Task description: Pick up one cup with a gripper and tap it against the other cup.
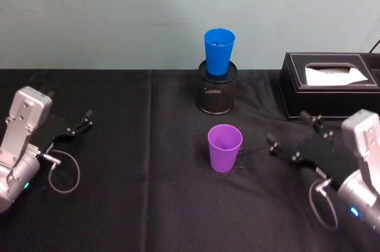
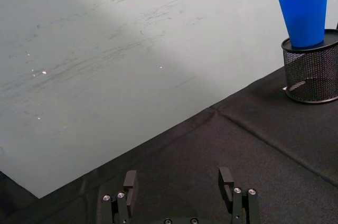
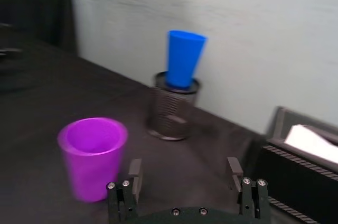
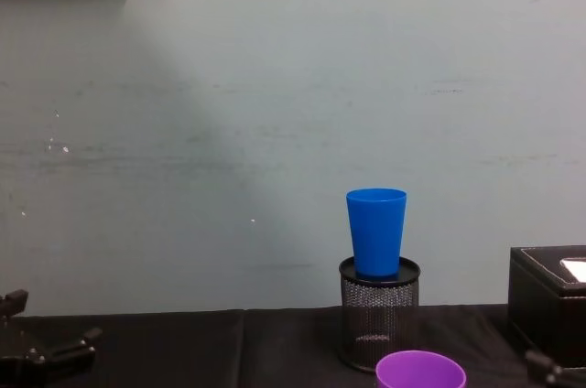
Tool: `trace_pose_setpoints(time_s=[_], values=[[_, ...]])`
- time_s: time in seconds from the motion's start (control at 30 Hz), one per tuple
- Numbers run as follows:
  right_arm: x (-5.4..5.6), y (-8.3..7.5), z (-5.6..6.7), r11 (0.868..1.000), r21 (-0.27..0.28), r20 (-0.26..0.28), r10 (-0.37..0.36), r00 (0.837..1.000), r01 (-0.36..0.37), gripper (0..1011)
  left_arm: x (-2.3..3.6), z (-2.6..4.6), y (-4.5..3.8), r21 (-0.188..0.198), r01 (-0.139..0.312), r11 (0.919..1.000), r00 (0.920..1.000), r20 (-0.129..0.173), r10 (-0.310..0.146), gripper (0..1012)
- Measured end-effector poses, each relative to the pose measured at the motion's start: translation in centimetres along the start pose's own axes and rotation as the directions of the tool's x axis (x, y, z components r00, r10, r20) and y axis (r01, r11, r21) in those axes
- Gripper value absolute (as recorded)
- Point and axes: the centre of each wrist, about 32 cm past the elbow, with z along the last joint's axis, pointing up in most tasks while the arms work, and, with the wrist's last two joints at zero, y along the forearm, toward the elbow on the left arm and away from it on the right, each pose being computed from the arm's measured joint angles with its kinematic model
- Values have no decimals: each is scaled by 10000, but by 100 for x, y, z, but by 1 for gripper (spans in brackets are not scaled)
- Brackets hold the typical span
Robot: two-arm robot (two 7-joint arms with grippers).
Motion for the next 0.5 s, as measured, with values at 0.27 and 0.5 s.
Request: trace_pose_setpoints(time_s=[0.27,0.5], values=[[-200,-32,-138,9912,178,-1097,1321,9851,-1310,1002,0,0,0,0,0,10000,10000,0,0,1000],[-360,102,-218,9800,330,-1525,1991,9680,-1963,1000,0,0,0,1,0,10000,10000,0,0,1000]])
